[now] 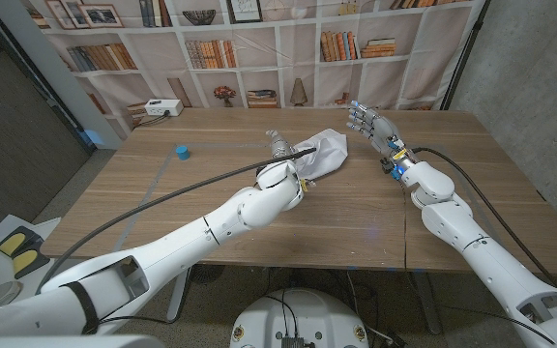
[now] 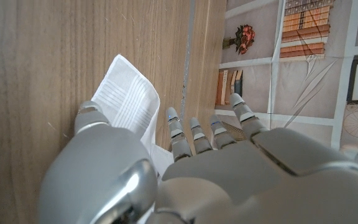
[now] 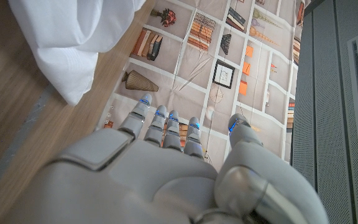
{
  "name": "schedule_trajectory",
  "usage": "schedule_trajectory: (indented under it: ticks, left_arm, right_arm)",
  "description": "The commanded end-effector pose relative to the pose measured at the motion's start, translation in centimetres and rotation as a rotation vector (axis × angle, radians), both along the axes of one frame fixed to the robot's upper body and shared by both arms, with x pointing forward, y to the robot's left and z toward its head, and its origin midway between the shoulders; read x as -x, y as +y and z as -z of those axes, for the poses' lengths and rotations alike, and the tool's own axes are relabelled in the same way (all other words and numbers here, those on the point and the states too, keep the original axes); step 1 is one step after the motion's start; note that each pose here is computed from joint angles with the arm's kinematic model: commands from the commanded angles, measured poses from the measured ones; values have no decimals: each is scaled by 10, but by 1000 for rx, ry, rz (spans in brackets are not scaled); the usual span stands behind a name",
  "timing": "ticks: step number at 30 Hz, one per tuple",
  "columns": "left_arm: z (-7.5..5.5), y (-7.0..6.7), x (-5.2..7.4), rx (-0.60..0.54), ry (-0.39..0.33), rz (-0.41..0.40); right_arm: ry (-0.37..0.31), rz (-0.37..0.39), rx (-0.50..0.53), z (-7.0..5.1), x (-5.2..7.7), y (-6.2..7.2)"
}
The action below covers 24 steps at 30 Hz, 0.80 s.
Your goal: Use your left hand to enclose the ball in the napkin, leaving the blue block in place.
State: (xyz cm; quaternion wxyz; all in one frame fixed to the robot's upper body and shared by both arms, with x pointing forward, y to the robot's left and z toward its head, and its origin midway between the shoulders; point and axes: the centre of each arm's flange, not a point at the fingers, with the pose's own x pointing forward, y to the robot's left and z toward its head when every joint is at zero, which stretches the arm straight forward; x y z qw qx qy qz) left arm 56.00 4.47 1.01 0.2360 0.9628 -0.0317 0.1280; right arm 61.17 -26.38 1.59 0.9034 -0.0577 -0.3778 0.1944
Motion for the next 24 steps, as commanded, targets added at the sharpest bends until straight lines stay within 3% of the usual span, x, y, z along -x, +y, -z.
schedule_trajectory:
  ticks: [1,18,24]
  left_arm:
    - [14,12,-23,-2,74,-34]
    - [21,21,-51,63,171,-16]
    - [25,22,-54,38,149,13]
  right_arm:
    - [-5,6,6,-2,1,1]
    - [-4,21,-3,-3,-1,-2]
    - [-4,26,3,-4,-3,-2]
